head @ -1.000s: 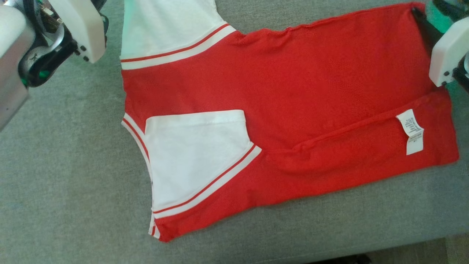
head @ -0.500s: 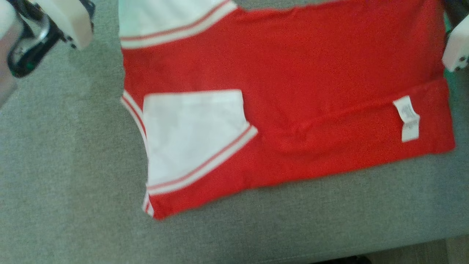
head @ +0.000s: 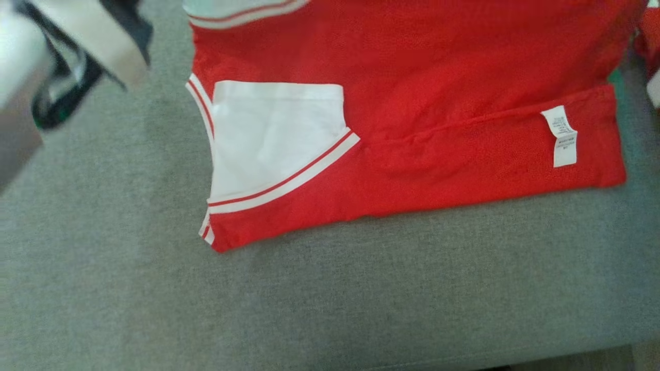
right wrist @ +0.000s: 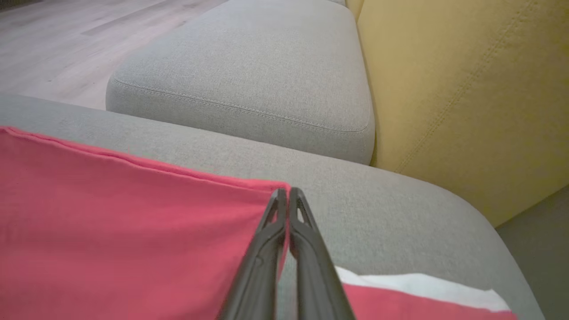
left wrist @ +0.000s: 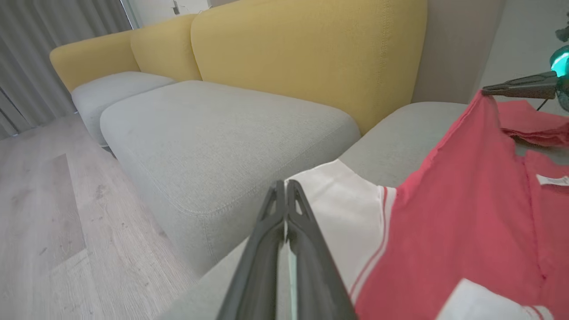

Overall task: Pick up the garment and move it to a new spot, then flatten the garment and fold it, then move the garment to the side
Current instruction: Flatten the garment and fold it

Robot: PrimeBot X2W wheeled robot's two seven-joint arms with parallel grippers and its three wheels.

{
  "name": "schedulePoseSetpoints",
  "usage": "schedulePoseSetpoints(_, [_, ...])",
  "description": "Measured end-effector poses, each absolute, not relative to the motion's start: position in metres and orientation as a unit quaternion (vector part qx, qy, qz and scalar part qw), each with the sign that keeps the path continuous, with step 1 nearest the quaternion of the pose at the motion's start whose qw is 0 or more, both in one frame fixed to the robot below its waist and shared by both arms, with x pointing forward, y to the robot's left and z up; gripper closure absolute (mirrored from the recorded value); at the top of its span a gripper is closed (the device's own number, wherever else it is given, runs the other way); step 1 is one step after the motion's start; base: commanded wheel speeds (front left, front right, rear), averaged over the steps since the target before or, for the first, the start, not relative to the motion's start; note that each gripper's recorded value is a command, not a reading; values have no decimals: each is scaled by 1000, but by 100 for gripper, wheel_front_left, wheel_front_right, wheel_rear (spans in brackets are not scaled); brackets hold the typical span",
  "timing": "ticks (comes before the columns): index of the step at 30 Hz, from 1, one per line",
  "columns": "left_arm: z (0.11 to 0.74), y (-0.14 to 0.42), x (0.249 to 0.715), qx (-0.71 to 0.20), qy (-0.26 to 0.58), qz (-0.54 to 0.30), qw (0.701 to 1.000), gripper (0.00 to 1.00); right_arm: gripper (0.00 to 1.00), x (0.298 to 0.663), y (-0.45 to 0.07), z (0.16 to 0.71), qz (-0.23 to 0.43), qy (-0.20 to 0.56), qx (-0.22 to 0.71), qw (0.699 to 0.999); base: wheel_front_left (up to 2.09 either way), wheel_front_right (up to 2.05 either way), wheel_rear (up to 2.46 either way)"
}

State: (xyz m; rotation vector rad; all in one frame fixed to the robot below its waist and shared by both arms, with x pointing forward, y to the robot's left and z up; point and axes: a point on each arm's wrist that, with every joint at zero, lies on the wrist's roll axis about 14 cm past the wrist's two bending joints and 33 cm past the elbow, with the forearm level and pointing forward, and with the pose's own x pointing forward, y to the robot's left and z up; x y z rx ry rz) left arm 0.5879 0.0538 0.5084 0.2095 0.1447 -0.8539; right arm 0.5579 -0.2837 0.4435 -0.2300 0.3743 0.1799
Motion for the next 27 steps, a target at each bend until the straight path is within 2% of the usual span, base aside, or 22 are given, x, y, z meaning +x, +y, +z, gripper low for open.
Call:
schedulePoseSetpoints(9, [498,78,515,80,84,-419,901,100,100,516,-287,435,84,183,-91,975,0,0,0])
schedulePoseSetpoints(18, [479,83,445,53,114,-412,903,100,100,473,-281,407,94,215,-87,968,0,0,0])
schedulePoseSetpoints(27, [441,85,410,30,167,-401,900,100,100,452,-277,385,85,237,-61,966,0,0,0])
